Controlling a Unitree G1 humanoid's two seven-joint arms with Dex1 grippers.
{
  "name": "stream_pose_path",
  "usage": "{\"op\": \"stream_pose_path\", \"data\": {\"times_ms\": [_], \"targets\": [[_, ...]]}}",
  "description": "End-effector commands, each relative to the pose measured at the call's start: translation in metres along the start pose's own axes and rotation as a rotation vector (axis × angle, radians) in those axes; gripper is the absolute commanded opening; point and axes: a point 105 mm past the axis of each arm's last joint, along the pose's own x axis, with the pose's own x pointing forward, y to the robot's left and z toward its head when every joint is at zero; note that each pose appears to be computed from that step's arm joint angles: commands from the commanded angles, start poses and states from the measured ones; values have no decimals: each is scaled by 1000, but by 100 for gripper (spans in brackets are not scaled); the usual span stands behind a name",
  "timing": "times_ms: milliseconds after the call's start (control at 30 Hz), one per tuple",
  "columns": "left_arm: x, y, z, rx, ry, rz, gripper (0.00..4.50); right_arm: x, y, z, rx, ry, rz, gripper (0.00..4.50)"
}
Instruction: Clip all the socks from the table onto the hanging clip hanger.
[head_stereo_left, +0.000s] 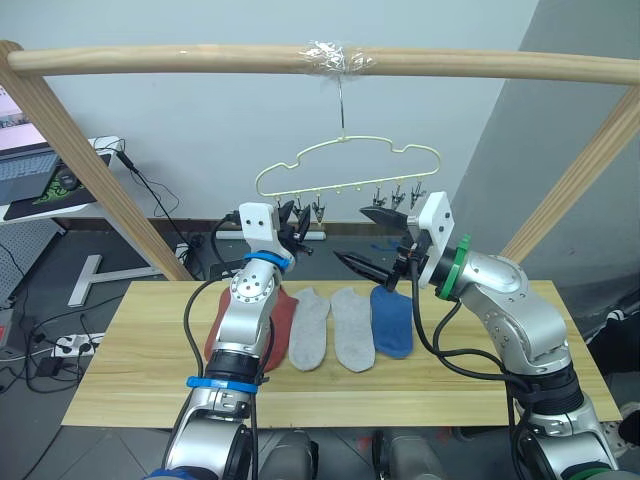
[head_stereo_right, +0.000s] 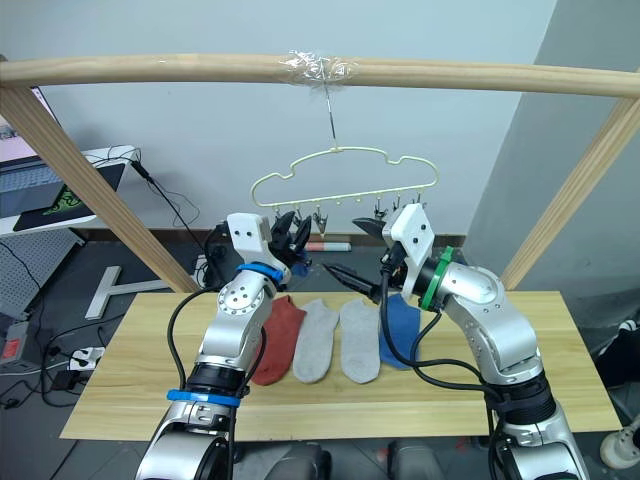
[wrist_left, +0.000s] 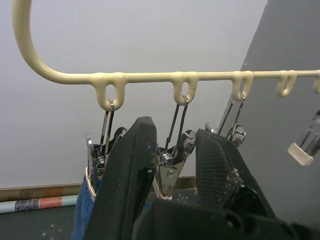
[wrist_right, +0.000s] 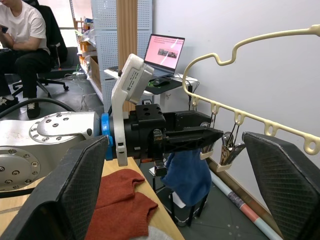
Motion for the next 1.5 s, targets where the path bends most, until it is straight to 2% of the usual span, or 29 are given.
{"op": "stream_pose_path", "data": {"times_ms": [33,200,333,433,800,833,1000,1067,1200,1400,1500], "targets": [[3,3,16,20,-57,11,160,-1,4,14,-28,-47,14,450],[3,5,16,10,-58,18,160,-1,3,14,-27,-46,12,450],[3,7,15,-19,-55,29,51,0,4,14,-25,-47,12,450],[3,9,15,-34,-53,42,7,-1,6,13,-22,-46,16,450],[3,6,15,-52,-45,16,2,0,7,6,-3,-36,5,450],[2,6,14,-55,-41,9,2,0,8,1,8,-23,0,450],[-5,6,8,-69,-16,-30,2,-8,6,-69,-28,226,-66,450],[-6,5,8,-76,-13,-43,2,-12,2,-83,-42,267,-92,450],[-8,3,6,-74,3,-48,2,-31,-18,-148,-39,464,-211,450],[-8,1,7,-78,0,-48,2,-27,-23,-173,-29,505,-220,450],[-11,-5,5,-54,7,-73,2,-33,-29,-199,-6,588,-259,450]]}}
